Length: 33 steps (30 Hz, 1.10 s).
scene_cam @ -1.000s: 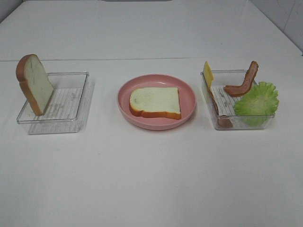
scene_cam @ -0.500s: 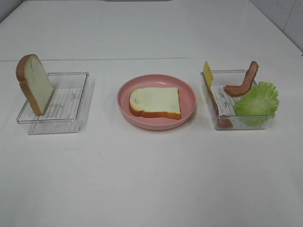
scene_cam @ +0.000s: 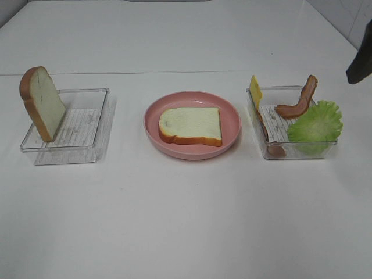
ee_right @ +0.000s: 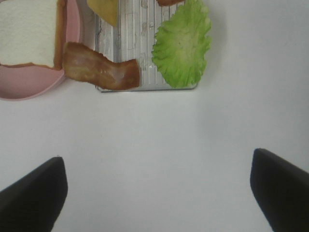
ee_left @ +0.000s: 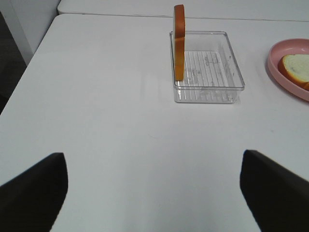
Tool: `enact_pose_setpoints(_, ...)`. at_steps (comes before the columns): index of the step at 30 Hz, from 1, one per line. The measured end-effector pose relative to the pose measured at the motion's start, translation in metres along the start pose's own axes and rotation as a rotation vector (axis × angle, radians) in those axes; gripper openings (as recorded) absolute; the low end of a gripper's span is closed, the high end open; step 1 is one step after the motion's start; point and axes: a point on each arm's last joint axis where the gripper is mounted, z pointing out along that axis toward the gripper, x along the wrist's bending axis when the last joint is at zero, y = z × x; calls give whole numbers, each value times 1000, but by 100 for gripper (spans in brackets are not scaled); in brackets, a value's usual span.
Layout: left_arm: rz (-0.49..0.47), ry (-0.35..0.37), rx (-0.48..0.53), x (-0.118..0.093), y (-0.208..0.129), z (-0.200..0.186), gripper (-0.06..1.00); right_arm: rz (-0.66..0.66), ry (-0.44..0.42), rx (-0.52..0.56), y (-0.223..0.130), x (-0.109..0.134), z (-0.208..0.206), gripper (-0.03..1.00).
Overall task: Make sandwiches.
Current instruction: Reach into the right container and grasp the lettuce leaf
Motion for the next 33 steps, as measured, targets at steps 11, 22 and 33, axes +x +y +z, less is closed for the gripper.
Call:
enact_pose_setpoints(11,0,0,0,0,0,0,88,-53,9,143,76,-11,76,95)
enact_pose_setpoints(22,0,0,0,0,0,0,88,-7,23,223,100,-33,131,94)
enact_pose_setpoints(33,0,0,0,0,0,0,88,24,69,311,94,-43,171,91)
